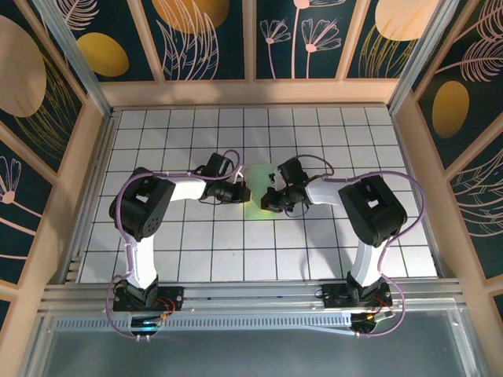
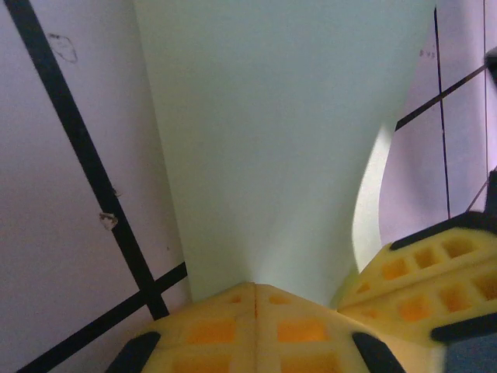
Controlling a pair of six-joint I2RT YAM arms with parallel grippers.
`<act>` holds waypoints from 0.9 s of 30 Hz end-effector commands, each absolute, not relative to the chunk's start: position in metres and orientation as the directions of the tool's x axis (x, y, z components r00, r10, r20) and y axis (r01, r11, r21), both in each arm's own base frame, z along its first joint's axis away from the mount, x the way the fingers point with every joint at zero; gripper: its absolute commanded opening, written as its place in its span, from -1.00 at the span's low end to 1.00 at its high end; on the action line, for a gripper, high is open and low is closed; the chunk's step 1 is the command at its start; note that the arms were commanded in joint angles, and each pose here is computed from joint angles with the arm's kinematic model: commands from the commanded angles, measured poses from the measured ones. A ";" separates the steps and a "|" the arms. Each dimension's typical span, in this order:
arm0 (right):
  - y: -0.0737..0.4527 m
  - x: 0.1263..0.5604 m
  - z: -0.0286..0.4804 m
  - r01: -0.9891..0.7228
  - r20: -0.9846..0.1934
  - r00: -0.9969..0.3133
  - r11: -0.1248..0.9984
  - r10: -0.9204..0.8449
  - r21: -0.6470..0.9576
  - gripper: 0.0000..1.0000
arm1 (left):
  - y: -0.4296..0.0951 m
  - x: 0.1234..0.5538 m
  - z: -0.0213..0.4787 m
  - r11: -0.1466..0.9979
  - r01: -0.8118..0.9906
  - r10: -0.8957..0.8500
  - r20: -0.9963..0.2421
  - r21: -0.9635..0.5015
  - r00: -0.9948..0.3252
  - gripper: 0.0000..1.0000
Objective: Fold a paper plane with a square sheet of paper (fold left side to right side)
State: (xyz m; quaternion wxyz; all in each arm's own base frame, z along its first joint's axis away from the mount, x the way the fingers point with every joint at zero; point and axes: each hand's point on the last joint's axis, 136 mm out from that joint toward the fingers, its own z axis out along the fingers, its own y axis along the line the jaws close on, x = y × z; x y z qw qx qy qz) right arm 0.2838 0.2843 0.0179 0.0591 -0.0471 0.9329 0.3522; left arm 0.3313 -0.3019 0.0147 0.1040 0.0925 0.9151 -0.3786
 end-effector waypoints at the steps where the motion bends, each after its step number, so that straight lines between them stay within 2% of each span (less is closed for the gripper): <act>1: 0.279 0.278 0.003 -0.093 -0.112 -0.993 0.767 -0.027 0.635 -1.00 | -0.301 0.322 0.014 0.708 0.203 0.077 -0.212 -0.676 -0.974 -0.98; 6: 0.266 0.269 -0.016 -0.086 -0.085 -0.995 0.811 -0.045 0.579 -1.00 | -0.316 0.338 0.040 0.636 0.209 0.043 -0.236 -0.743 -0.971 -0.97; 10: 0.256 0.270 -0.026 -0.087 -0.081 -0.995 0.839 -0.051 0.538 -1.00 | -0.323 0.349 0.041 0.619 0.220 0.045 -0.245 -0.754 -0.968 -0.98; 27: 0.241 0.266 -0.044 -0.109 -0.060 -0.994 0.887 -0.092 0.449 -1.00 | -0.308 0.373 0.012 0.676 0.206 0.023 -0.259 -0.708 -0.966 -0.99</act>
